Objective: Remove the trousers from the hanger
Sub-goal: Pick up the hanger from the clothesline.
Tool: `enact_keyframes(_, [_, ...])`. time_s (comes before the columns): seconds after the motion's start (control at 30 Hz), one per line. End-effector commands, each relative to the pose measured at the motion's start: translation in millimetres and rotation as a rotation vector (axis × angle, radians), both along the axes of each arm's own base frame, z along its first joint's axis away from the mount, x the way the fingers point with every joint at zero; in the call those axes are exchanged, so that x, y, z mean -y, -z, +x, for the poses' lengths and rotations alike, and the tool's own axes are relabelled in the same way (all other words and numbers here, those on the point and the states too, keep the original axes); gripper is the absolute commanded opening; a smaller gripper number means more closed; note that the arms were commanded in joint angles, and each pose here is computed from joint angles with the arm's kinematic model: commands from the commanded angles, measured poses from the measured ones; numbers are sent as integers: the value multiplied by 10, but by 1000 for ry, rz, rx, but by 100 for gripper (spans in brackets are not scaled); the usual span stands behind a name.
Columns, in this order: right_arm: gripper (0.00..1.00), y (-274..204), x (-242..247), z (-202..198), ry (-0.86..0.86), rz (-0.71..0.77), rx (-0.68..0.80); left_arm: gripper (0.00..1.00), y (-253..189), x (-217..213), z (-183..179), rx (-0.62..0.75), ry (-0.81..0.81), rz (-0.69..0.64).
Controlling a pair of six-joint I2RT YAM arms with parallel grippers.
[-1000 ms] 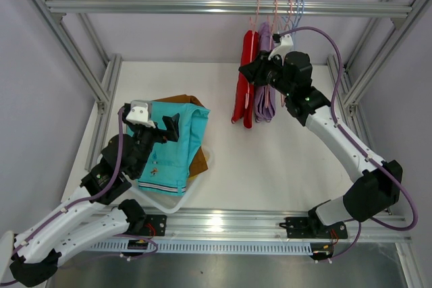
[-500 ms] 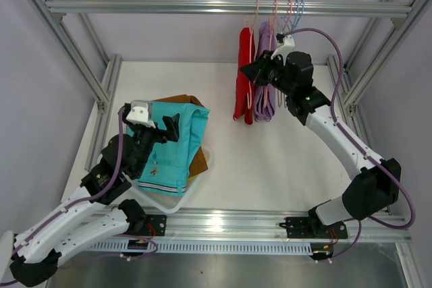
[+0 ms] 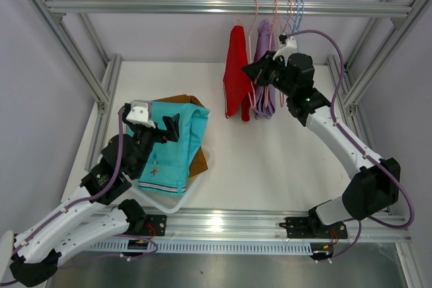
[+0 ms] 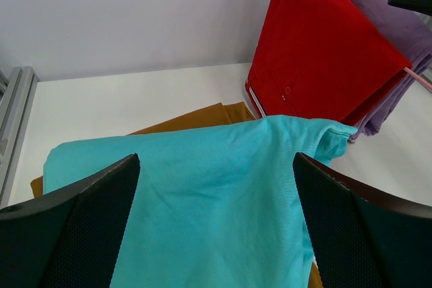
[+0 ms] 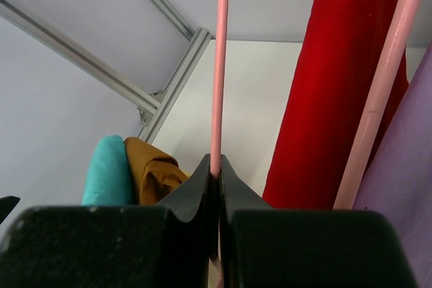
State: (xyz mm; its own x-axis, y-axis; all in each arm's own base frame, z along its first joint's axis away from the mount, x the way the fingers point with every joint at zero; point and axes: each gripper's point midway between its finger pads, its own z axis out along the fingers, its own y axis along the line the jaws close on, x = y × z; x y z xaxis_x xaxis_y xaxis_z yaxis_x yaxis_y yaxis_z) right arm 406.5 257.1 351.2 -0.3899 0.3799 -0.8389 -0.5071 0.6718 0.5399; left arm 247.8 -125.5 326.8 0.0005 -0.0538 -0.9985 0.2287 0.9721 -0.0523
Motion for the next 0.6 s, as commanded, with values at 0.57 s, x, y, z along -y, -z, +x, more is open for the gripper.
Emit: enact_keyframes(0.57, [0, -1091, 276, -166, 142, 70, 261, 99, -53, 31, -7, 18, 19, 4])
